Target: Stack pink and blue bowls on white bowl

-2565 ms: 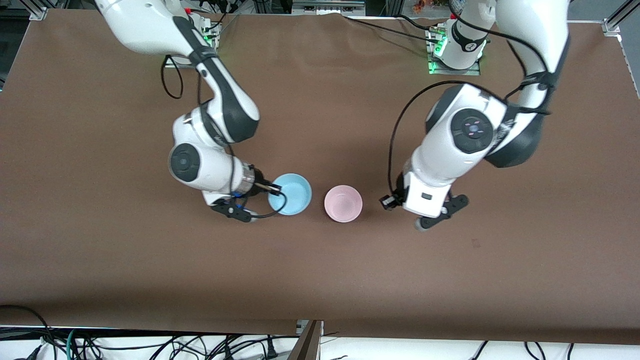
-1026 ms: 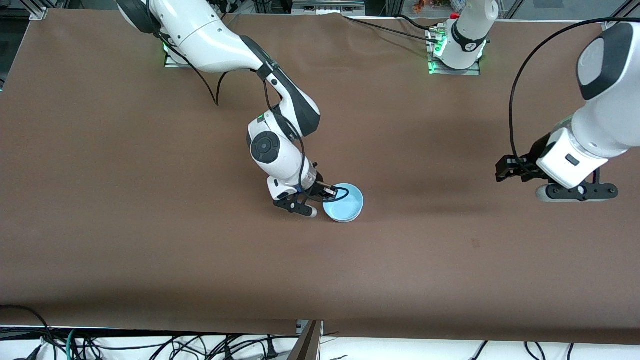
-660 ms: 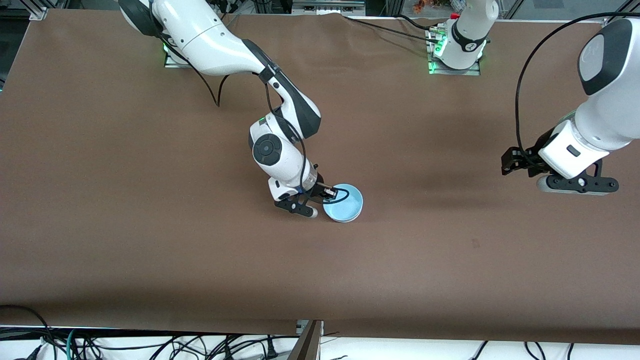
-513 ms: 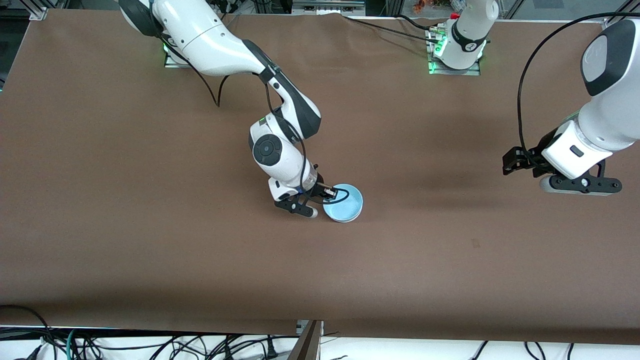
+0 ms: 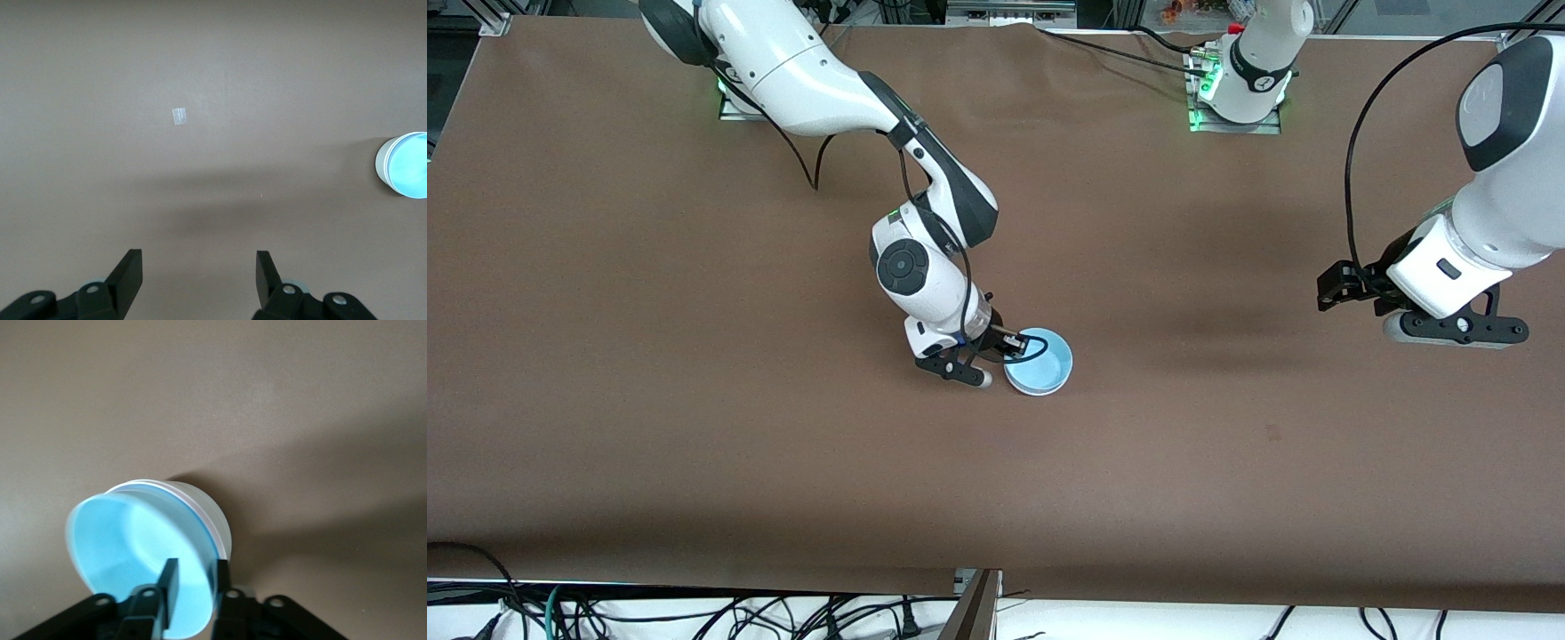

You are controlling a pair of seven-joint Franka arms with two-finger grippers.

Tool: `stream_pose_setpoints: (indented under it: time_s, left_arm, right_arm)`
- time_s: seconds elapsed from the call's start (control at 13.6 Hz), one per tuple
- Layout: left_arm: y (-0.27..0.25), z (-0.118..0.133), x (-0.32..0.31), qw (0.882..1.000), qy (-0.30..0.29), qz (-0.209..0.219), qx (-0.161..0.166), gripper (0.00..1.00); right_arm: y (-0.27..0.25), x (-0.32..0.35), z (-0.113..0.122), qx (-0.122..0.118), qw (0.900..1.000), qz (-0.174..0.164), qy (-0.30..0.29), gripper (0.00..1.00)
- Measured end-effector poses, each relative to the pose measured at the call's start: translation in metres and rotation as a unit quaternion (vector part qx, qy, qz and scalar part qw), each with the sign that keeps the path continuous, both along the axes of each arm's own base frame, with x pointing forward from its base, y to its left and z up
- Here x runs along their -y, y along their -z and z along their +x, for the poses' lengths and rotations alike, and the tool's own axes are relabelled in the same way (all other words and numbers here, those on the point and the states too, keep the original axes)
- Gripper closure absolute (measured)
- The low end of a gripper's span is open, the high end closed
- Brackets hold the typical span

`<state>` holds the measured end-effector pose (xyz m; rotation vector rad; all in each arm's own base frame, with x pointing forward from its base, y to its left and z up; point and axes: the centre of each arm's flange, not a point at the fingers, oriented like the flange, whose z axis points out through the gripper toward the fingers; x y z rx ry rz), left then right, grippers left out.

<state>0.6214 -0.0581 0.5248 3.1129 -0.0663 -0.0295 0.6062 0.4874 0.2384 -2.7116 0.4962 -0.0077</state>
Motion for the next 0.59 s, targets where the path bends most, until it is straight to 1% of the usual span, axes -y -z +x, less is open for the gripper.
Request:
stream_pose_setpoints:
  time_s: [0.07, 0.15, 0.22, 0.37, 0.44, 0.59]
  left_arm:
    - [0.000, 0.000, 0.000, 1.000, 0.000, 0.000, 0.001, 0.14]
    - [0.001, 0.000, 0.000, 1.000, 0.000, 0.000, 0.001, 0.04]
    - [0.000, 0.000, 0.001, 1.000, 0.000, -0.001, 0.002, 0.00]
    - [0.000, 0.001, 0.001, 1.000, 0.000, -0.002, 0.005, 0.00]
    - [-0.001, 0.001, 0.001, 1.000, 0.000, -0.002, 0.007, 0.00]
    - [-0.004, 0.003, 0.001, 1.000, 0.000, -0.003, 0.013, 0.00]
  right_arm:
    - [-0.006, -0.001, 0.002, -0.002, 1.000, 0.000, -0.002, 0.51]
    - [-0.015, 0.000, 0.005, -0.012, 1.000, -0.004, -0.007, 0.41]
    - [-0.029, 0.005, 0.012, -0.026, 1.000, -0.012, -0.011, 0.30]
    - [-0.063, 0.036, 0.036, -0.050, 0.998, -0.028, -0.033, 0.11]
    - [-0.084, 0.063, 0.050, -0.055, 0.996, -0.033, -0.058, 0.01]
    - [-0.121, 0.122, 0.072, -0.059, 0.991, -0.047, -0.107, 0.00]
